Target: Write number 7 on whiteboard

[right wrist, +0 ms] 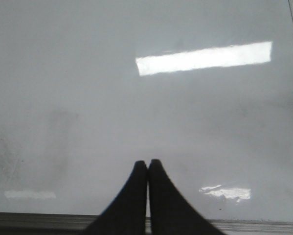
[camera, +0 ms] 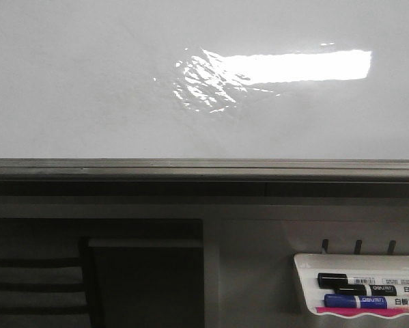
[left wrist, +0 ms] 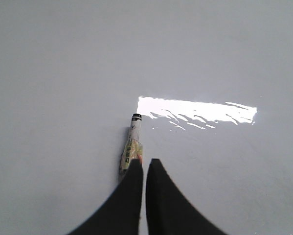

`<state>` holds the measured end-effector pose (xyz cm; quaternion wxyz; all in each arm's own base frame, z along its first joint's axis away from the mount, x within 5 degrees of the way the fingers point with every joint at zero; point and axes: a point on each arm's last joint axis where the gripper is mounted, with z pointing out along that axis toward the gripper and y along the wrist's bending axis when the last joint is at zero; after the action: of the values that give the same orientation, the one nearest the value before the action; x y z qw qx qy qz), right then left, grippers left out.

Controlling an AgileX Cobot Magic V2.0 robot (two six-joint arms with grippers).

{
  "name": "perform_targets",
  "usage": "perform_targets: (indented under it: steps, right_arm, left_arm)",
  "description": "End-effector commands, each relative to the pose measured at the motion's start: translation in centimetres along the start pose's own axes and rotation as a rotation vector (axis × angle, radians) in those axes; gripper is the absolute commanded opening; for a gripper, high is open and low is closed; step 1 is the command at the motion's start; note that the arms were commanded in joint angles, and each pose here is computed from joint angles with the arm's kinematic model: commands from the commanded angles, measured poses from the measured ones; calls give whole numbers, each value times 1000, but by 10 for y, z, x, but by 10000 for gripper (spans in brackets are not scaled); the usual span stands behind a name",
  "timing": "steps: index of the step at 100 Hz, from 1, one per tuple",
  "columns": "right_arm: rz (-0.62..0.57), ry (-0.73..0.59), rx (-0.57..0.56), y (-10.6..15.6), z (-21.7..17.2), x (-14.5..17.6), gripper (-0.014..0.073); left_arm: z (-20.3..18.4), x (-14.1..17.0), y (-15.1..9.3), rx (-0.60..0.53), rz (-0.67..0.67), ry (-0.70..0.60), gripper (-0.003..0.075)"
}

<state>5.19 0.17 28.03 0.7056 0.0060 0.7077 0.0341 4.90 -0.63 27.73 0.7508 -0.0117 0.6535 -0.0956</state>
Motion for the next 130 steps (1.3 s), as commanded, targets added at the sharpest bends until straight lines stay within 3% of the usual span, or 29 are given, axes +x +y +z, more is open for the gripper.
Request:
perform_targets:
  steps: [1, 17, 52, 107, 114, 121, 130]
  right_arm:
    - [-53, 0, 14, 1, 9, -29, -71]
    - [-91, 105, 33, 0, 29, -48, -71]
    - [-91, 14, 20, 2, 38, -63, -71]
    - [-91, 16, 20, 2, 38, -63, -64]
    - [-91, 16, 20, 2, 38, -63, -13]
    - [-91, 16, 20, 2, 38, -63, 99]
    - [-91, 16, 20, 2, 38, -63, 299]
  left_arm:
    - [11, -33, -5, 1, 45, -1, -20]
    - [39, -58, -10, 1, 75, 167, -20]
    - [75, -51, -8, -14, 73, 294, -20]
    - [82, -50, -7, -18, 65, 291, -20]
    - [82, -50, -7, -18, 65, 287, -20]
    - [82, -51, -7, -18, 65, 279, -1]
    - [82, -52, -6, -21, 91, 268, 132]
